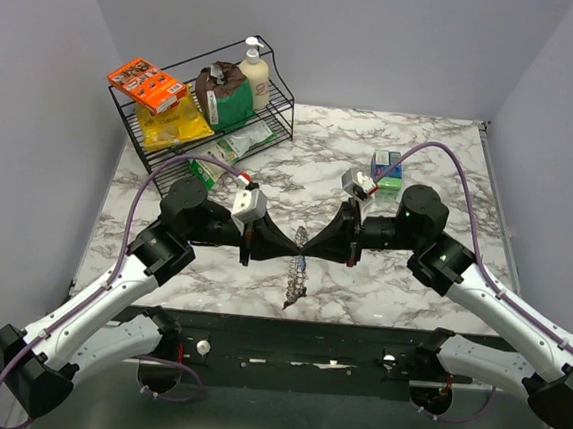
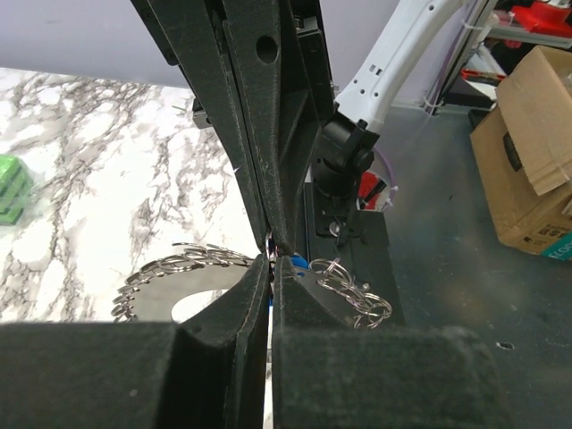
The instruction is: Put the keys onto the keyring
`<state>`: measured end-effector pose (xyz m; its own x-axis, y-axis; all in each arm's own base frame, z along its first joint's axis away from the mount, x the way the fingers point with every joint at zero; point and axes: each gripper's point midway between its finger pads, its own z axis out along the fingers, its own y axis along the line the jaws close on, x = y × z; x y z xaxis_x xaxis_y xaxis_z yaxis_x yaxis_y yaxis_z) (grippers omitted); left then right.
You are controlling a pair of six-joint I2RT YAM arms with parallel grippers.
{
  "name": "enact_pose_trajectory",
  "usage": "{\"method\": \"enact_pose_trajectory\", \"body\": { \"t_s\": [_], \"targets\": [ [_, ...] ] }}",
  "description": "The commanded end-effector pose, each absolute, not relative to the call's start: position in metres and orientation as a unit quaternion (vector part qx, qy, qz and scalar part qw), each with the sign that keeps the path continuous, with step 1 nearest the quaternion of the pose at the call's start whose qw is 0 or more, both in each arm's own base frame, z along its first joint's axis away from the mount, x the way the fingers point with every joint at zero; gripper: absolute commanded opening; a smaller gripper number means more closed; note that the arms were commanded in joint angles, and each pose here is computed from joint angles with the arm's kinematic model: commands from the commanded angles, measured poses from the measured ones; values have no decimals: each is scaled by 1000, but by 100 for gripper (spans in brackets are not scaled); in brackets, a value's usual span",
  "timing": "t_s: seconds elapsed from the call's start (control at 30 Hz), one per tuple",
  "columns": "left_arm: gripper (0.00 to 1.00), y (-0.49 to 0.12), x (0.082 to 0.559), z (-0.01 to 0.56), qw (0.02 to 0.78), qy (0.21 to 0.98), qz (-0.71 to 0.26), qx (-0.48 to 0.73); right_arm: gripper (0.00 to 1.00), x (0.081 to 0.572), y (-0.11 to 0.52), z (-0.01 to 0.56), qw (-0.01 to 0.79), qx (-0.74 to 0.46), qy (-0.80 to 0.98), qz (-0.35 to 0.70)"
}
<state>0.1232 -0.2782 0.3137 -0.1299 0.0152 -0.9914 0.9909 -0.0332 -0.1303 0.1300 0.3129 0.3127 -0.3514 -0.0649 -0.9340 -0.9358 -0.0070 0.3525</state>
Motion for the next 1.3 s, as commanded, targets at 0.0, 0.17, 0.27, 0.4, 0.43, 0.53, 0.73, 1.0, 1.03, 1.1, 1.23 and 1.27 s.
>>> {"method": "enact_pose_trajectory", "body": {
  "t_s": [0.0, 0.17, 0.27, 0.4, 0.43, 0.53, 0.73, 1.0, 1.03, 1.1, 1.23, 1.27],
  "targets": [
    [16, -272, 128, 338, 499, 512, -505, 483, 1, 131, 308, 323, 392, -424, 599, 554],
    [32, -269, 132, 341, 504, 518, -485, 492, 1, 132, 307, 320, 387, -434, 606, 542],
    [35, -269, 132, 343, 499, 524, -480, 495, 1, 132, 306, 318, 385, -440, 608, 537],
    [46, -272, 136, 338, 480, 535, -472, 511, 1, 133, 305, 318, 384, -451, 611, 526],
    [49, -271, 133, 340, 471, 535, -472, 519, 1, 132, 304, 313, 377, -455, 616, 521],
    [50, -273, 132, 337, 439, 545, -475, 534, 1, 132, 301, 312, 374, -468, 618, 509],
    [49, -277, 132, 330, 383, 560, -483, 554, 1, 133, 297, 304, 361, -479, 633, 489],
    [45, -280, 134, 324, 362, 564, -482, 565, 1, 136, 295, 299, 359, -488, 640, 473],
    [45, -279, 134, 323, 358, 566, -480, 567, 1, 137, 294, 300, 360, -487, 640, 472],
    [45, -280, 134, 319, 346, 570, -482, 568, 1, 137, 295, 300, 360, -488, 640, 472],
    [43, -282, 136, 316, 337, 574, -481, 570, 1, 137, 296, 300, 358, -488, 640, 473],
    [43, -283, 135, 315, 335, 574, -482, 571, 1, 137, 296, 299, 357, -488, 641, 473]
  ]
}}
